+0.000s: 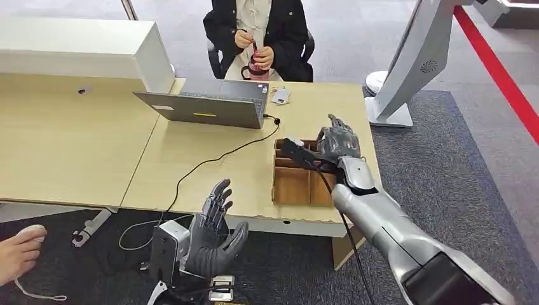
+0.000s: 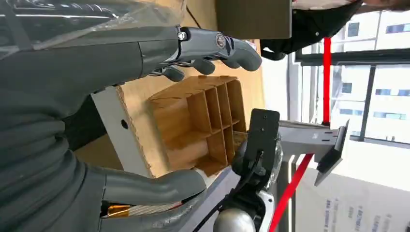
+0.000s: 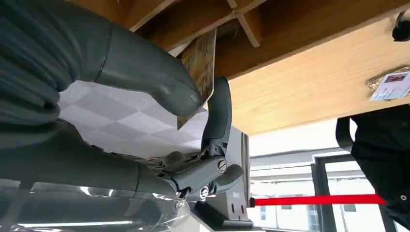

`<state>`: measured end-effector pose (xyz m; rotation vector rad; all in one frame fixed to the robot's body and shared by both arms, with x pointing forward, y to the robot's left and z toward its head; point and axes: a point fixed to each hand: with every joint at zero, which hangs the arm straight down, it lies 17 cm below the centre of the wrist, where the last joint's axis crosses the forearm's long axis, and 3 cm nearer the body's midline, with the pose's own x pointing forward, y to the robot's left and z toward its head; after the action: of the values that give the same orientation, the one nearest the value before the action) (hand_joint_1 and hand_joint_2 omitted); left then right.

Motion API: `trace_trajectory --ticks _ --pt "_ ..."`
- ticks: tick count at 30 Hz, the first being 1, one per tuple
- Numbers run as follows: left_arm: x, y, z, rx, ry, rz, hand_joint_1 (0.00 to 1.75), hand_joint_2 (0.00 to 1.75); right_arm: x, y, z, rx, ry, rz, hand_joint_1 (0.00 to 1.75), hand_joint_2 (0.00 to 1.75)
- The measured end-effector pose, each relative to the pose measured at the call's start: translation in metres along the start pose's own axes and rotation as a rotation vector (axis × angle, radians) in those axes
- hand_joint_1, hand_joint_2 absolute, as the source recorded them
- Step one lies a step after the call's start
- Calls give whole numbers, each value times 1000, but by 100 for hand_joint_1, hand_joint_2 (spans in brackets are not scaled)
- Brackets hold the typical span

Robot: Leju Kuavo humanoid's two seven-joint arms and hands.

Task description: Pass the card to the sensor for recognition and then transmit it.

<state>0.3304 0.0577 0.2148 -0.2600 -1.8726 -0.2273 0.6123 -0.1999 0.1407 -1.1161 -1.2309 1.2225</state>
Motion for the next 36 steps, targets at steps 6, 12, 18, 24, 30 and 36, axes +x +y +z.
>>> trace_trajectory --ticks 6,12,18,24,30,36 --pt "0 -1 0 -6 -1 -2 0 175 0 -5 -1 -28 -7 -4 175 175" --pt "1 -3 0 -16 -5 -5 0 175 1 -31 -3 -139 -14 -34 175 175" --pt "1 -4 -1 -18 -6 -5 0 175 2 -47 -6 -180 -18 -39 175 175" --pt "2 -5 -1 -17 -7 -2 0 175 2 -53 -6 -194 -21 -41 0 175" --pt "0 -6 -1 -18 -4 -2 0 175 1 -50 -6 -181 -21 -29 0 175" --pt "1 -7 -2 -20 -5 -1 0 175 0 -46 -7 -157 -21 -19 0 175"
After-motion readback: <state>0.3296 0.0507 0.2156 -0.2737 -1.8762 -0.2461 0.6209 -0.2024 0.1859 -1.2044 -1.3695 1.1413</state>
